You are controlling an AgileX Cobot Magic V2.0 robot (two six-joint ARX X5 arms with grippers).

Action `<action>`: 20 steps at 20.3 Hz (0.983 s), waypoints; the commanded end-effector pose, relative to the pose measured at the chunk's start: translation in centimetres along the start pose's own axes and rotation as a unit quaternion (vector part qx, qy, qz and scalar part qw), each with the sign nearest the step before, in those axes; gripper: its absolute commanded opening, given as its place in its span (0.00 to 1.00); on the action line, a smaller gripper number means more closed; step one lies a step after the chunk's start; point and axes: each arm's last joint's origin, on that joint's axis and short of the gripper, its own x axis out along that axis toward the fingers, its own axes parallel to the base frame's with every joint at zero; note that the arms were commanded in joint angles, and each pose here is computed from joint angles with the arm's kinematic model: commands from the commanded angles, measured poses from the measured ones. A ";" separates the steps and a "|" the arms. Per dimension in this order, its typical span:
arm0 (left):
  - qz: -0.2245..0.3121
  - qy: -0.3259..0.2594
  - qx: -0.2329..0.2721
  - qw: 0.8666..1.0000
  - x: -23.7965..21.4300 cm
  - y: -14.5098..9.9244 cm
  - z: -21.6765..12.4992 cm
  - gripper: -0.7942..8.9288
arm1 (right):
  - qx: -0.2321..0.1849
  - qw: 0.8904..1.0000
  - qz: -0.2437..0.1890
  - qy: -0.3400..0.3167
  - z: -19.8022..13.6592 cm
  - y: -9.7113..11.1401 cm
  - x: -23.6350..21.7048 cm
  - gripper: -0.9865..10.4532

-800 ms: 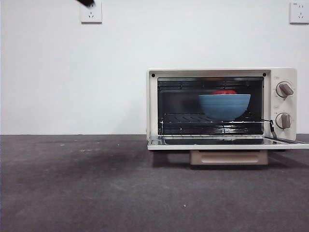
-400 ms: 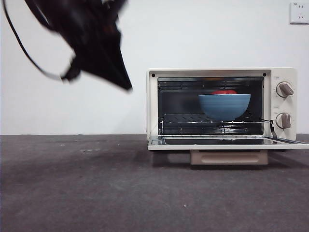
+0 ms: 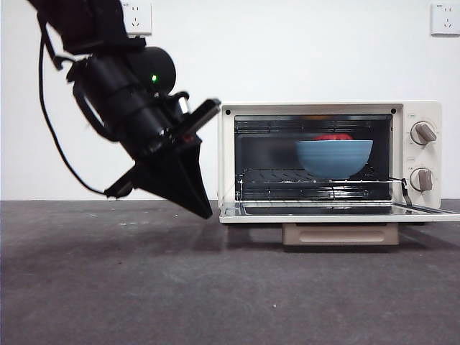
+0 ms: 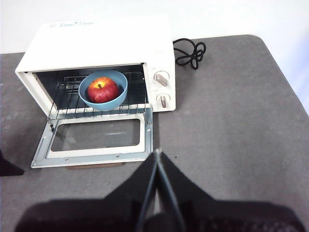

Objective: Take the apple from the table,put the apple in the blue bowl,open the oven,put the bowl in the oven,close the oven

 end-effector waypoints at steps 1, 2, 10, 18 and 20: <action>-0.001 -0.012 -0.077 0.997 1.2 1.3 -0.7 0.07 | 0.006 1.000 -0.002 0.006 -0.4 -0.1 -0.3 0.08; -0.002 -0.015 -0.086 0.996 1.4 1.5 -0.9 0.07 | 0.006 1.000 -0.002 0.006 -0.4 -0.1 -0.3 0.08; -0.014 -0.061 -0.153 0.986 2.3 2.1 -1.1 0.07 | 0.006 1.000 -0.002 0.006 -0.4 -0.1 -0.3 0.08; -0.027 -0.070 -0.191 0.979 2.3 2.0 -0.8 0.07 | 0.015 1.000 0.000 0.007 -0.4 -0.1 -0.3 0.08; -0.027 -0.068 -0.192 0.979 2.3 2.0 -0.8 0.07 | 0.015 1.000 0.000 0.007 -0.4 -0.1 -0.3 0.08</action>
